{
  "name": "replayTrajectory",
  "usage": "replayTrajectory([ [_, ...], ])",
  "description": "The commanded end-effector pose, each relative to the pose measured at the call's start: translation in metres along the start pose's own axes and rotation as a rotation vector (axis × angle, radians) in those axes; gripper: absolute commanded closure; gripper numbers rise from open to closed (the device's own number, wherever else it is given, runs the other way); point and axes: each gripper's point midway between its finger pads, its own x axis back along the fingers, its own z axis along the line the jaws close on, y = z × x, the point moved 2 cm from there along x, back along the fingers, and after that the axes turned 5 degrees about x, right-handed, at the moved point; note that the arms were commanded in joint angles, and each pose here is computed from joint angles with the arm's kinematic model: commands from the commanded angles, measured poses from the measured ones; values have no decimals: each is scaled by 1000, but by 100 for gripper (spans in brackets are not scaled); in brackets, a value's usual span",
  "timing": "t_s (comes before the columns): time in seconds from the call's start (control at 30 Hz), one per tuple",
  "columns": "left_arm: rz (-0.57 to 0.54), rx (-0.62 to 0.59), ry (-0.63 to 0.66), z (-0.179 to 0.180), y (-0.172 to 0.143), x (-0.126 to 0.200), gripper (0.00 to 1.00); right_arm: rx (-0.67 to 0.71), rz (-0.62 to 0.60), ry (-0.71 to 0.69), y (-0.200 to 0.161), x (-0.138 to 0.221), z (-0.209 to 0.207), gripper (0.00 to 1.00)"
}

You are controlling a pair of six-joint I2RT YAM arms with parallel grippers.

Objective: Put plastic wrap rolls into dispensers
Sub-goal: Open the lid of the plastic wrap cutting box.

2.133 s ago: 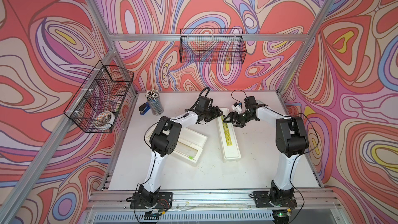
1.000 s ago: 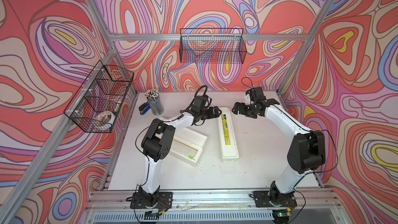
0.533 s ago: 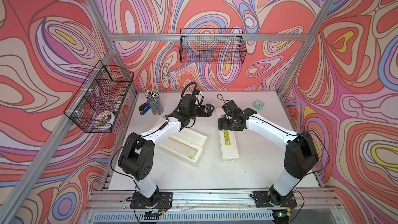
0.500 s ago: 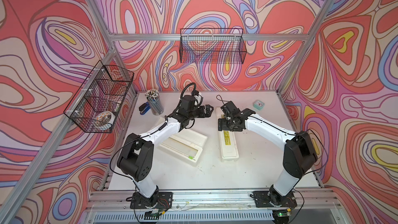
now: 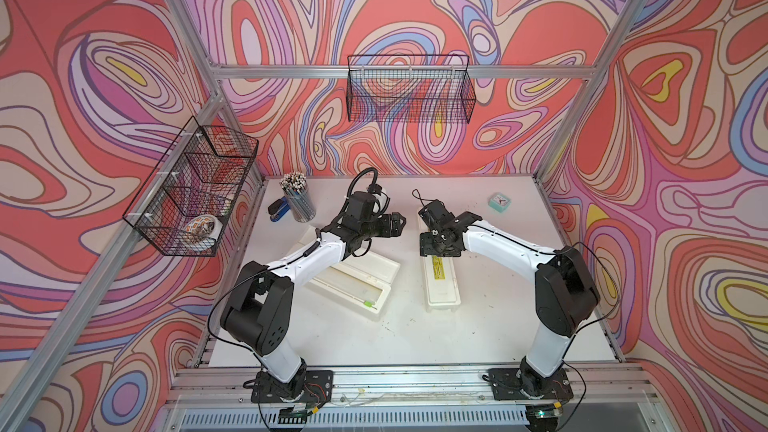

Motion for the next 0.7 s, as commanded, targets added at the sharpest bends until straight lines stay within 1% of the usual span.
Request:
replayTrajectory([
  [0.0,61,-15,12,3,-10,1,31,-21,-41,83,5,17,11,48],
  [0.03,76,-13,7,2,-12,-1,36,-12,-45,101,6,20,13,48],
  [0.1,113,-22,-1,-1,-17,-11,51,-3,-58,139,8,26,18,47],
  [0.2,155,-33,-19,-12,-21,-26,83,2,-87,192,11,34,22,47],
  [0.27,170,-33,-39,-20,-23,-36,92,-1,-90,218,12,37,23,47],
  [0.37,189,-33,-19,-23,-29,-51,98,-9,-103,243,13,43,21,47],
  [0.5,220,11,31,-11,-39,-62,100,-38,-117,273,15,47,14,46],
  [0.6,215,22,6,-15,-42,-65,100,-45,-108,290,14,45,10,46],
  [0.67,217,12,-28,-26,-43,-69,100,-38,-100,300,12,43,10,44],
])
